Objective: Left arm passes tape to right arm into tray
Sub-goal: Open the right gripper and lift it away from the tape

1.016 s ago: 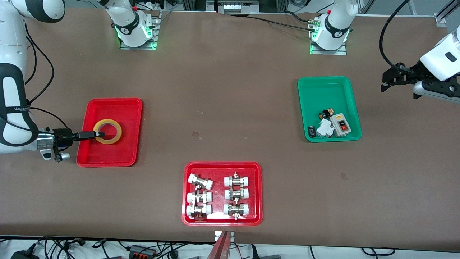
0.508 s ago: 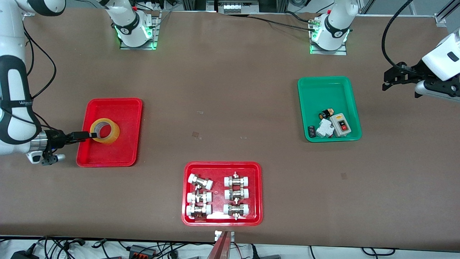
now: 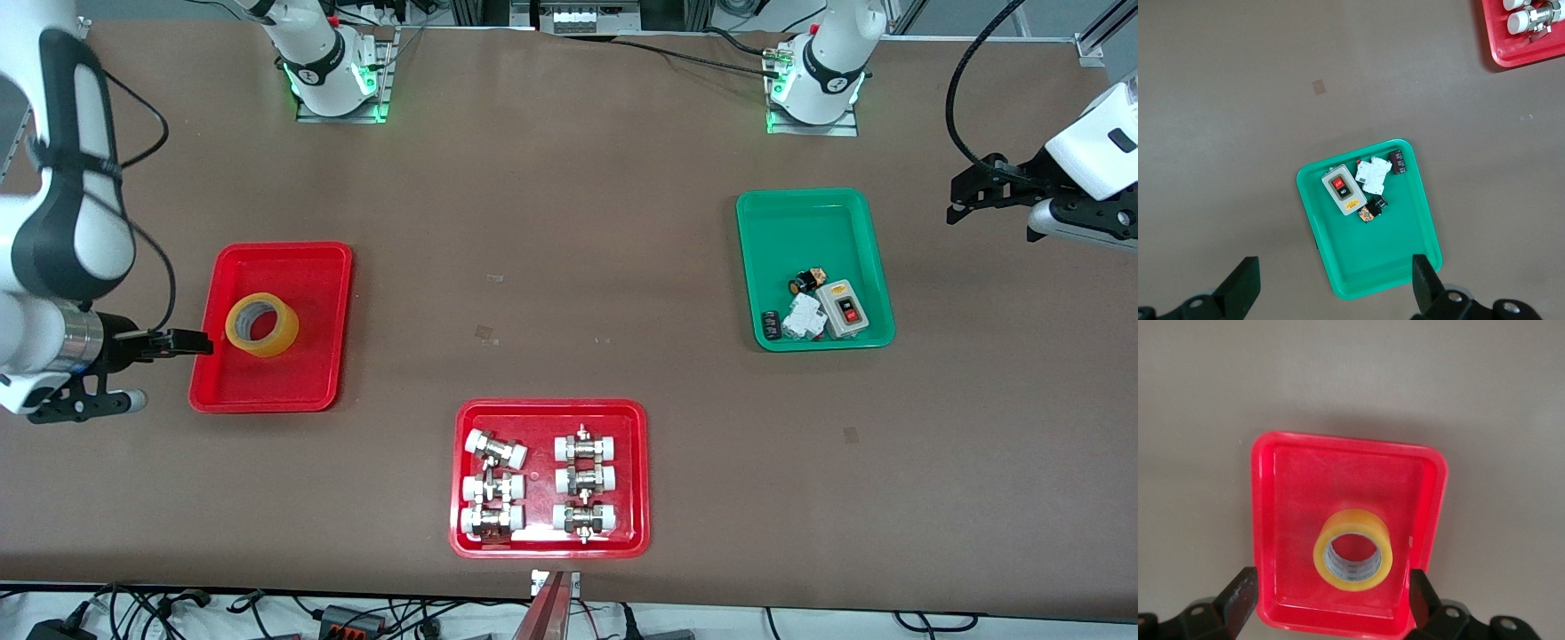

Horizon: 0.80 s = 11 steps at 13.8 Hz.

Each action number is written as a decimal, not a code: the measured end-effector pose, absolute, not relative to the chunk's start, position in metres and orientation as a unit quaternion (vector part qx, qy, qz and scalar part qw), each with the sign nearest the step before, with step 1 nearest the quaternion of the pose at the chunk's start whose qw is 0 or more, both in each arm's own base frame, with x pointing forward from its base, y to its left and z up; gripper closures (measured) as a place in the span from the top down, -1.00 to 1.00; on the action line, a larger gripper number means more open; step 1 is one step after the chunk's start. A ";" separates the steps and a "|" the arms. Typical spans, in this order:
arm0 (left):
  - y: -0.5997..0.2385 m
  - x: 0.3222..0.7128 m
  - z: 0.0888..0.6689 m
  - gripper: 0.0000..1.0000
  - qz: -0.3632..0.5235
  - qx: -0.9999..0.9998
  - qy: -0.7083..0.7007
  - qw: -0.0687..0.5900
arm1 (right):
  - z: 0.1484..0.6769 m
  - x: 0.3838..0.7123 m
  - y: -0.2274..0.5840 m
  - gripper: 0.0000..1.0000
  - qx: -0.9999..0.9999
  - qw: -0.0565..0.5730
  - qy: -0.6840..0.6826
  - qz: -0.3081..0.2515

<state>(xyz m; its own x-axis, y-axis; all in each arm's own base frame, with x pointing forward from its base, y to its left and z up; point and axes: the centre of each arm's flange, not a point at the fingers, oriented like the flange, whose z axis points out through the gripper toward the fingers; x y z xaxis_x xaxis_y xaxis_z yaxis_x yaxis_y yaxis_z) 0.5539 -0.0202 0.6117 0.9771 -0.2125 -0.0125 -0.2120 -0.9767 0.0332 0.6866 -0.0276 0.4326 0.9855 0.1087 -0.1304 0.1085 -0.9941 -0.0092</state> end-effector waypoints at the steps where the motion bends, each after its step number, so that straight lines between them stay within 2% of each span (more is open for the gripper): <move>1: -0.020 0.554 0.612 1.00 -0.008 0.994 -0.106 0.016 | 0.456 0.682 -0.021 1.00 -0.997 -0.005 -0.053 0.054; 6: -0.017 0.554 0.611 1.00 -0.009 0.994 -0.104 0.016 | 0.561 0.654 -0.033 1.00 -1.000 -0.013 -0.021 0.008; 8: -0.015 0.554 0.611 1.00 -0.009 0.995 -0.102 0.016 | 0.581 0.646 -0.032 1.00 -1.000 -0.014 0.004 -0.003; 11: -0.009 0.554 0.611 1.00 -0.010 0.995 -0.097 0.016 | 0.584 0.644 -0.032 1.00 -1.000 -0.014 0.013 -0.004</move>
<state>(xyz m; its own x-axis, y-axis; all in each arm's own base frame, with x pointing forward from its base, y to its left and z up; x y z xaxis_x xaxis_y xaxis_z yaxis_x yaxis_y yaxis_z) 0.5538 -0.0094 0.6107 0.9809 -0.1936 -0.0171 -0.1929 -0.9806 0.0335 0.6444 -0.0318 0.5836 0.9996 -0.0261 0.0083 -0.0263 -0.9993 0.0271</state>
